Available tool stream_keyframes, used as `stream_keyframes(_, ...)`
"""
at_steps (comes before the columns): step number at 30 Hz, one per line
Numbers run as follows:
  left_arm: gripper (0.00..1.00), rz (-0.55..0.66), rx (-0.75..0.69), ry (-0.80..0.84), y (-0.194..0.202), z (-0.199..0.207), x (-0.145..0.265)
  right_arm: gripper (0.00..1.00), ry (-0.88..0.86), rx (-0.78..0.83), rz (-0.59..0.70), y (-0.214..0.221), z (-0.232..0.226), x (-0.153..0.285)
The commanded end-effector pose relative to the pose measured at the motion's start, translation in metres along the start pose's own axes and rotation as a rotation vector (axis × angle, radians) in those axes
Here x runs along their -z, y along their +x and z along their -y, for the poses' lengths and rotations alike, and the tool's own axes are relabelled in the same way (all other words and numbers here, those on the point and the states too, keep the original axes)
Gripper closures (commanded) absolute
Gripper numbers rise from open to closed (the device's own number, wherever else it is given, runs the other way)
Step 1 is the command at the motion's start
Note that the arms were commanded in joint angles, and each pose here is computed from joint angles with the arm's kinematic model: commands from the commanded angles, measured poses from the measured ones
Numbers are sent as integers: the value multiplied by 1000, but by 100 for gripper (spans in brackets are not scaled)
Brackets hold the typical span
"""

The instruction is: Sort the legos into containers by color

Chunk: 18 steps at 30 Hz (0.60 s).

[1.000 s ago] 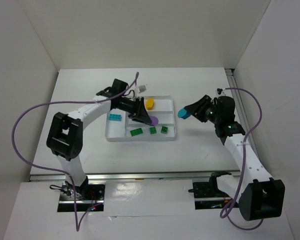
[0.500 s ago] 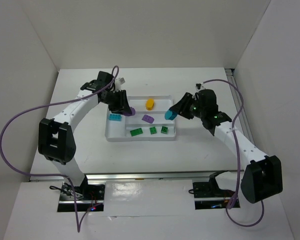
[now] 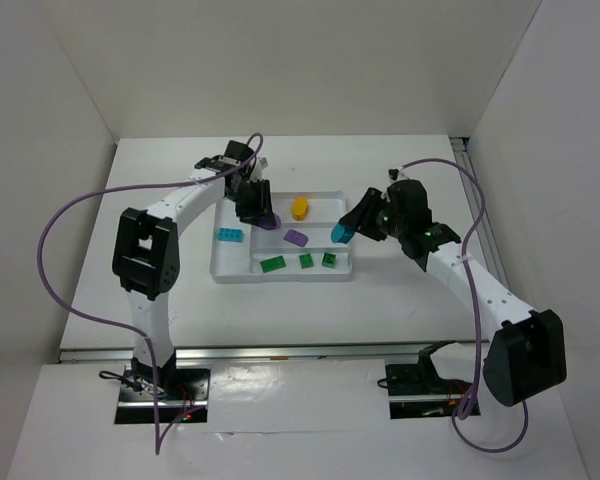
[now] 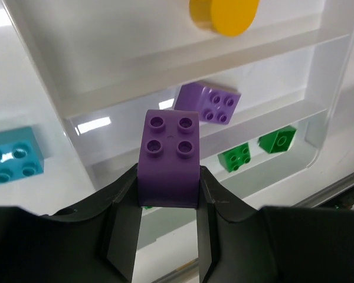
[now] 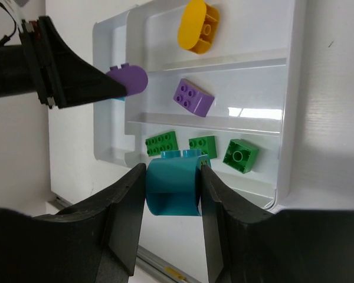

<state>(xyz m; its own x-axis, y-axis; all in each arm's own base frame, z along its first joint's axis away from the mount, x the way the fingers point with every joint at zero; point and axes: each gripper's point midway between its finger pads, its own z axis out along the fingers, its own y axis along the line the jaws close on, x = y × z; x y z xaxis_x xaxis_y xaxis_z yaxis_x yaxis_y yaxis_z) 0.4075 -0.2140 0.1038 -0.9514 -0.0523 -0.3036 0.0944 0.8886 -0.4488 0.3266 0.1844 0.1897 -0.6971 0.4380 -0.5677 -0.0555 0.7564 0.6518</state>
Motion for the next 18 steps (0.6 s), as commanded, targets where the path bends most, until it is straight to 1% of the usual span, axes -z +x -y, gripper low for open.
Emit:
stream_keyframes(1, 100, 4, -5, -20, 13, 7, 12, 100, -9, 30, 66, -22, -13, 10)
stream_keyframes(3, 100, -14, -13, -49, 24, 4, 7, 100, -3, 19, 59, -19, -10, 9)
stream_keyframes(6, 100, -26, -9, -54, 30, 1, 3, 100, -16, 21, 60, -19, -13, 9)
stream_keyframes(9, 100, -12, -23, -43, 27, 6, 1, 100, -16, 21, 60, -19, -13, 9)
stream_keyframes(10, 100, -16, -21, -55, 28, 2, -2, 100, -16, 21, 60, -19, -13, 9)
stream_keyframes(12, 100, -5, -32, -66, 27, 8, -3, 100, -16, 21, 60, -19, -13, 9)
stream_keyframes(13, 95, -2, -32, -78, 25, 8, 0, 100, -16, 21, 60, -19, -13, 9)
stream_keyframes(14, 75, -9, -27, -105, 29, 6, 0, 100, -10, 19, 53, -18, -12, 9)
stream_keyframes(15, 62, 5, -40, -110, 26, 10, 1, 100, -10, 19, 53, -17, -12, 9)
stream_keyframes(16, 40, 2, -38, -124, 27, 8, 1, 100, -10, 19, 53, -17, -12, 9)
stream_keyframes(17, 40, 16, -50, -130, 24, 12, 2, 100, -10, 19, 53, -17, -12, 9)
stream_keyframes(18, 19, 8, -48, -134, 26, 11, 3, 100, -4, 17, 47, -14, -9, 8)
